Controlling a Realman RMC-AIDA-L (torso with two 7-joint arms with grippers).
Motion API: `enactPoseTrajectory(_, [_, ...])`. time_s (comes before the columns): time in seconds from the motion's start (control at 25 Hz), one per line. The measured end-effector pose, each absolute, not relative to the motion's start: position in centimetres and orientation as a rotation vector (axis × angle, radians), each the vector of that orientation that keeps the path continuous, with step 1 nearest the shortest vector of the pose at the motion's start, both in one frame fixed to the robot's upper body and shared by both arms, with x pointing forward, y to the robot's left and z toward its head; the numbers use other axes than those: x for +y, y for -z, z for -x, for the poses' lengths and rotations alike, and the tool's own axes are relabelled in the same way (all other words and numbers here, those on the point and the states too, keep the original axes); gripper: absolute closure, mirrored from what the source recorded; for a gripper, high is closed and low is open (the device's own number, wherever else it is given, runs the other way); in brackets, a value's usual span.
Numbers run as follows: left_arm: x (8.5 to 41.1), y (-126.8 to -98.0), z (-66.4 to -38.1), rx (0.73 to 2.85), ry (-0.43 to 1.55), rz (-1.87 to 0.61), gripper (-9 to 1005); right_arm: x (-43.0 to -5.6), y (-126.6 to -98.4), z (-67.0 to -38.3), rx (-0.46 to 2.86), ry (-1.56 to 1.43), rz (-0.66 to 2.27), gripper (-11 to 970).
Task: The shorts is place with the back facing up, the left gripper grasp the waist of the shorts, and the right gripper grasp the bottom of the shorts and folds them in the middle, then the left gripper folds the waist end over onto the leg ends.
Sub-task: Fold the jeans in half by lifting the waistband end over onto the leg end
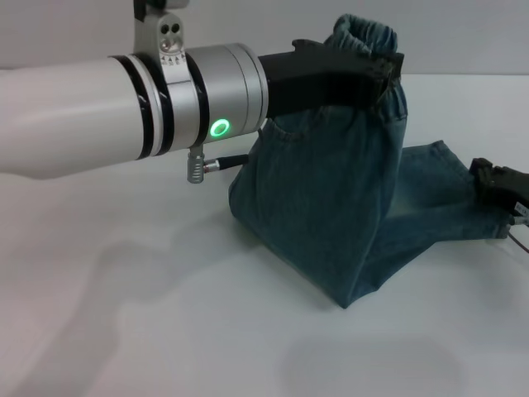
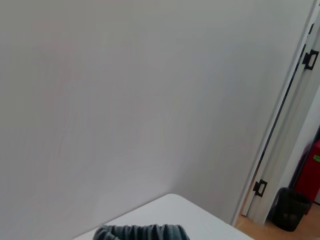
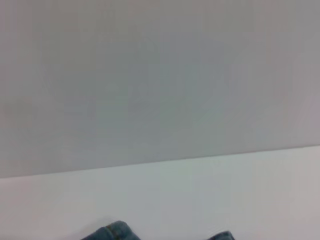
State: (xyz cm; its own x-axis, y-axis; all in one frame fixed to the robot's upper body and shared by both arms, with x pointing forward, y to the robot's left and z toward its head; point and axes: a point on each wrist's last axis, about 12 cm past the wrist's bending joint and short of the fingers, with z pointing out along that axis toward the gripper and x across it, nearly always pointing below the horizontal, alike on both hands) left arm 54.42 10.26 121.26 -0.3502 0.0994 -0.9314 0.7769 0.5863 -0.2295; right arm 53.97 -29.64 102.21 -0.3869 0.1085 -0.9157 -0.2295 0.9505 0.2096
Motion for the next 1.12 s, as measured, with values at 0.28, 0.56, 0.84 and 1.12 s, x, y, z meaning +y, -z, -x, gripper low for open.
enactPoseTrajectory(0.28, [10.3,-121.5,-54.6,1.802,0.844,-0.707,940,-26.1,-102.3,-54.6,1.951,-0.5,0.155,960])
enactPoseTrajectory(0.56, [10.3,-122.0,-54.6,1.787,0.842,-0.71,940,-18.9,-103.1,-56.1,1.982,-0.721,0.336,961])
enactPoseTrajectory(0.84, [10.3,-122.9,-55.2,1.762,0.832,-0.707,939,-14.1,-105.2,-56.8,1.934,-0.9,0.483,961])
enactPoseTrajectory(1.12, [10.2,-122.7,-55.5,1.764,0.827,-0.706,940,-11.8,-106.4,-58.1,1.91,-0.915,0.583,960])
